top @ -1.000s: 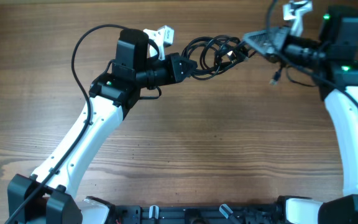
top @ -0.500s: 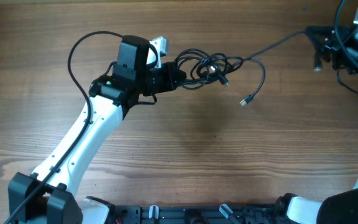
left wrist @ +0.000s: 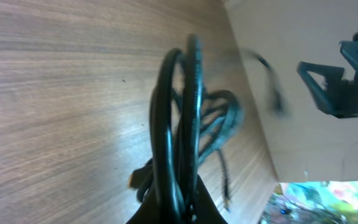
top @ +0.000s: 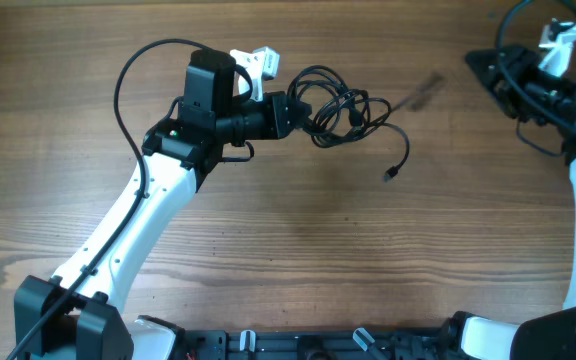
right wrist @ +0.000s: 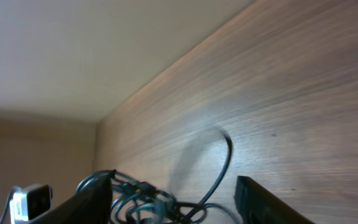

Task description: Untangle cables

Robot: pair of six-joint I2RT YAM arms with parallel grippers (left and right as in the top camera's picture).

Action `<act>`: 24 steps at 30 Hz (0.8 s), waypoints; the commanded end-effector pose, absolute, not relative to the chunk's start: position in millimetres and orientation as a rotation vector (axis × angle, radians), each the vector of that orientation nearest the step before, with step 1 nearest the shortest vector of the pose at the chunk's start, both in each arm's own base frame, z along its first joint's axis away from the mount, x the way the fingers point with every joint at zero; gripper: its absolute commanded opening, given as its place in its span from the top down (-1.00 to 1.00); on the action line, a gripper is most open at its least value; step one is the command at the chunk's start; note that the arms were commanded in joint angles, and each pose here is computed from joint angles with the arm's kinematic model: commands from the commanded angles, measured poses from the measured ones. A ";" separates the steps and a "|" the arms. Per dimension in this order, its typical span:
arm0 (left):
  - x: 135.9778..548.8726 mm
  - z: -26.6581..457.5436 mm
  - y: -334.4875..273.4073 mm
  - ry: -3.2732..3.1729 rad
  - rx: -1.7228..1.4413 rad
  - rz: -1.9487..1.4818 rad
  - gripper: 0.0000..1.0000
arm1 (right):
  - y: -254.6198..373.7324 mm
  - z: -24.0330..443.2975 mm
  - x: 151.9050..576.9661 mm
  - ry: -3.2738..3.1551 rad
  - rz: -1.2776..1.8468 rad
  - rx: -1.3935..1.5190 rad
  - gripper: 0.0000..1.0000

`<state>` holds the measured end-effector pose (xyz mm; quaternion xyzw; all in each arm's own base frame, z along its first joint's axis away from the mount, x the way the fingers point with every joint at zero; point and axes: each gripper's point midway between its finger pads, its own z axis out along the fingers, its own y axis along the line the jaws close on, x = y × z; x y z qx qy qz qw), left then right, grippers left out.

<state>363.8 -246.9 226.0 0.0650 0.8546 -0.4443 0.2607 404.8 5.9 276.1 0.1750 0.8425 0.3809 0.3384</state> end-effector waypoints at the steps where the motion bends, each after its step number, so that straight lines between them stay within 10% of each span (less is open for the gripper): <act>1: 356.7 229.4 -251.8 2.314 0.186 -1.297 0.92 | 38.1 303.9 397.9 2.154 1.030 0.214 -0.36; 24: 356.6 239.3 -260.6 2.274 0.201 -1.338 0.92 | 186.0 249.9 382.8 2.405 1.191 -0.022 -0.15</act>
